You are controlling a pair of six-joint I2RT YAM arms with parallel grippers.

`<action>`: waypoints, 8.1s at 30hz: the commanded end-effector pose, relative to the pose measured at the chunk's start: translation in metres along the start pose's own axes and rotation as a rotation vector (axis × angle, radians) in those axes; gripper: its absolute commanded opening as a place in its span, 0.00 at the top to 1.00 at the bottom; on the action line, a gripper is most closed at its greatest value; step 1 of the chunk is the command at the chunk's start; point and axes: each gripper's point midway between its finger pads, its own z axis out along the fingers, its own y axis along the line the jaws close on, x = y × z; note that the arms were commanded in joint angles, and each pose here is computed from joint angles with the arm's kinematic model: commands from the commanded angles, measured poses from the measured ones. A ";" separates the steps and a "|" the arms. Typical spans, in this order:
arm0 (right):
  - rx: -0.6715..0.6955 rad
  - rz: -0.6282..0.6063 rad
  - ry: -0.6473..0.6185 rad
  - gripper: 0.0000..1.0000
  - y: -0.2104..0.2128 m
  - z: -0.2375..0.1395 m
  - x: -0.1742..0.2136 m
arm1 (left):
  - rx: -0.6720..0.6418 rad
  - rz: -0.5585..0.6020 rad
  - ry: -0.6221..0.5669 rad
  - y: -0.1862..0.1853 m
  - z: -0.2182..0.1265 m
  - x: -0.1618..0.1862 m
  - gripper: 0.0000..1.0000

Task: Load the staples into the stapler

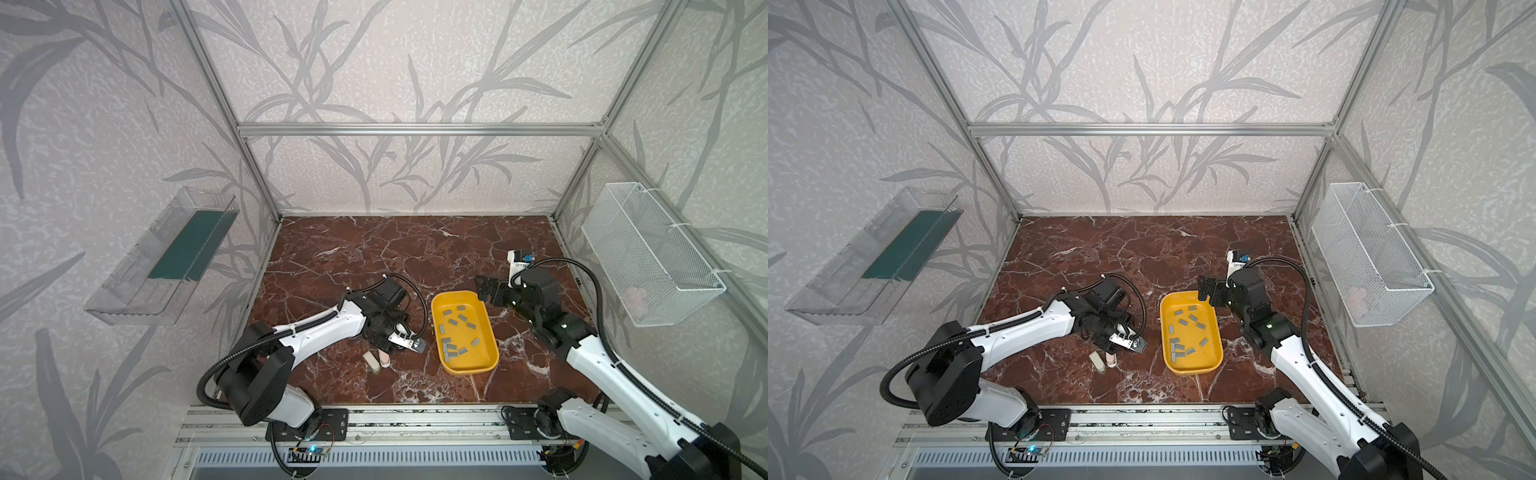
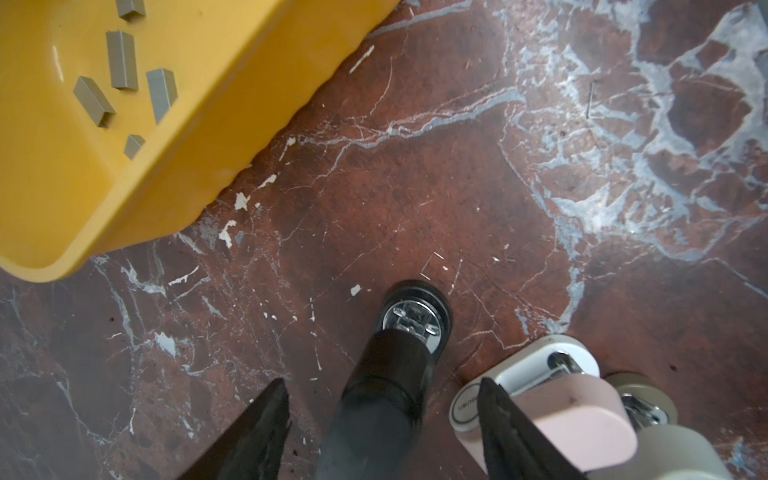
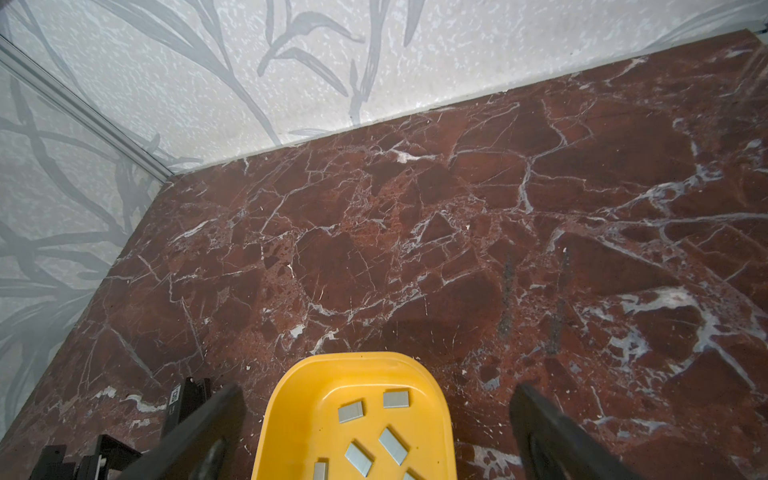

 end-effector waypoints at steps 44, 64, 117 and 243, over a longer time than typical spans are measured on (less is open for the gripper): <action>-0.121 0.024 0.011 0.09 0.023 0.016 0.003 | -0.372 -0.109 0.083 0.084 -0.058 -0.002 1.00; -0.261 -0.080 0.087 0.12 0.069 0.033 0.026 | -0.657 -0.352 -0.086 0.129 -0.131 -0.020 1.00; -0.601 -0.049 0.189 0.91 0.147 0.049 0.076 | -0.563 -0.225 -0.407 0.110 -0.139 -0.073 1.00; -1.026 -0.696 0.151 0.73 0.219 -0.003 0.136 | -0.340 -0.378 -0.610 0.075 -0.198 -0.059 1.00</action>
